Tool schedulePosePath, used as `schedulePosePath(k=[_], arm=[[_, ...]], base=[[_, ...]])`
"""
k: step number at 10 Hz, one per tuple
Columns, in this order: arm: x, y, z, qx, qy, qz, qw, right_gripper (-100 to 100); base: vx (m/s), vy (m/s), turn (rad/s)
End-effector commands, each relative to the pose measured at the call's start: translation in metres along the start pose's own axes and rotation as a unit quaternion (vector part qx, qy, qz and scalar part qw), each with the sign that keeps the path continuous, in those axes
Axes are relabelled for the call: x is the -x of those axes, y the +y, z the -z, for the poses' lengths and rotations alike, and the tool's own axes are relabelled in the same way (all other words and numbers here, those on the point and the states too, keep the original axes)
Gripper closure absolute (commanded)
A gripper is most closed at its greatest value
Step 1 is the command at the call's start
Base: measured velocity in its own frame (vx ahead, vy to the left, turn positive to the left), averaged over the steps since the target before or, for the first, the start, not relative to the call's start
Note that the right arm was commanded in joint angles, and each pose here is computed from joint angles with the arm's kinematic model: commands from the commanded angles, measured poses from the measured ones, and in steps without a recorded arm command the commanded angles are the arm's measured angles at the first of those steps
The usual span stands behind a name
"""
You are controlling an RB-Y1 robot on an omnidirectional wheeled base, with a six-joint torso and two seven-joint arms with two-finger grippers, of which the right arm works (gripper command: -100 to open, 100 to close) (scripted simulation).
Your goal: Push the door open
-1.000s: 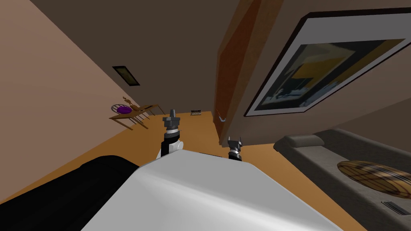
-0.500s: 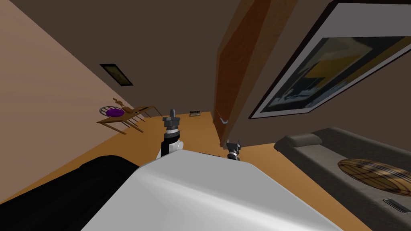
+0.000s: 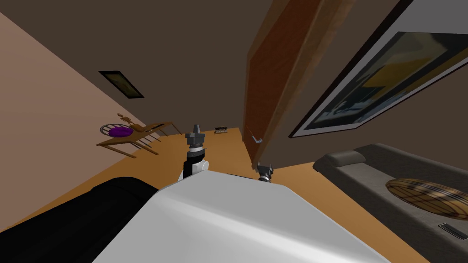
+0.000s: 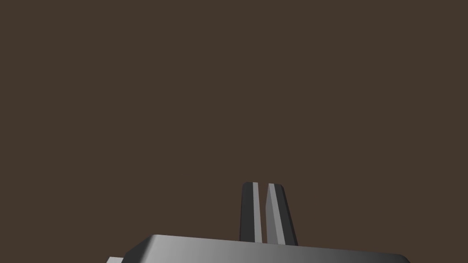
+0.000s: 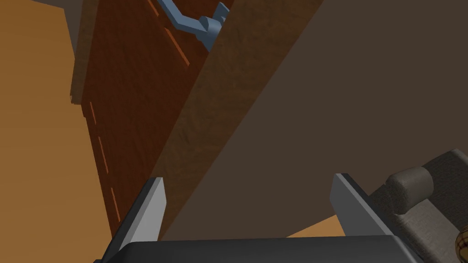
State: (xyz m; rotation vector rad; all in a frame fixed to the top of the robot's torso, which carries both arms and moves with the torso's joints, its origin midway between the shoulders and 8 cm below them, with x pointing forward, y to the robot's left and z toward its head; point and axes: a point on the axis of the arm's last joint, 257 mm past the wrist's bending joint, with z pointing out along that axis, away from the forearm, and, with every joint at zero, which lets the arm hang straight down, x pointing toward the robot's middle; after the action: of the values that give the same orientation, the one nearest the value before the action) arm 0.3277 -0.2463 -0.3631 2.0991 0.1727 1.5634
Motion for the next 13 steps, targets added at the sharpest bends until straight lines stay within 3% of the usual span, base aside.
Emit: schedulePosePath(k=[1, 6, 9, 11, 13], arm=[[0.011, -0.004, 0.0019, -0.004, -0.014, -0.007, 0.9999, -100], [0.051, -0.021, 0.0149, -0.02, -0.07, -0.033, 0.9968, -100], [0.079, -0.033, 0.0268, -0.03, -0.11, -0.05, 0.9922, -100], [0.091, -0.038, 0.0322, -0.033, -0.127, -0.057, 0.9897, -100], [0.108, -0.044, 0.041, -0.038, -0.152, -0.066, 0.9855, -100]], base=[[0.103, 0.097, -0.056], [0.119, 0.068, -0.085], [0.118, 0.086, -0.086], [0.107, 0.084, -0.081], [0.112, 0.075, -0.084]])
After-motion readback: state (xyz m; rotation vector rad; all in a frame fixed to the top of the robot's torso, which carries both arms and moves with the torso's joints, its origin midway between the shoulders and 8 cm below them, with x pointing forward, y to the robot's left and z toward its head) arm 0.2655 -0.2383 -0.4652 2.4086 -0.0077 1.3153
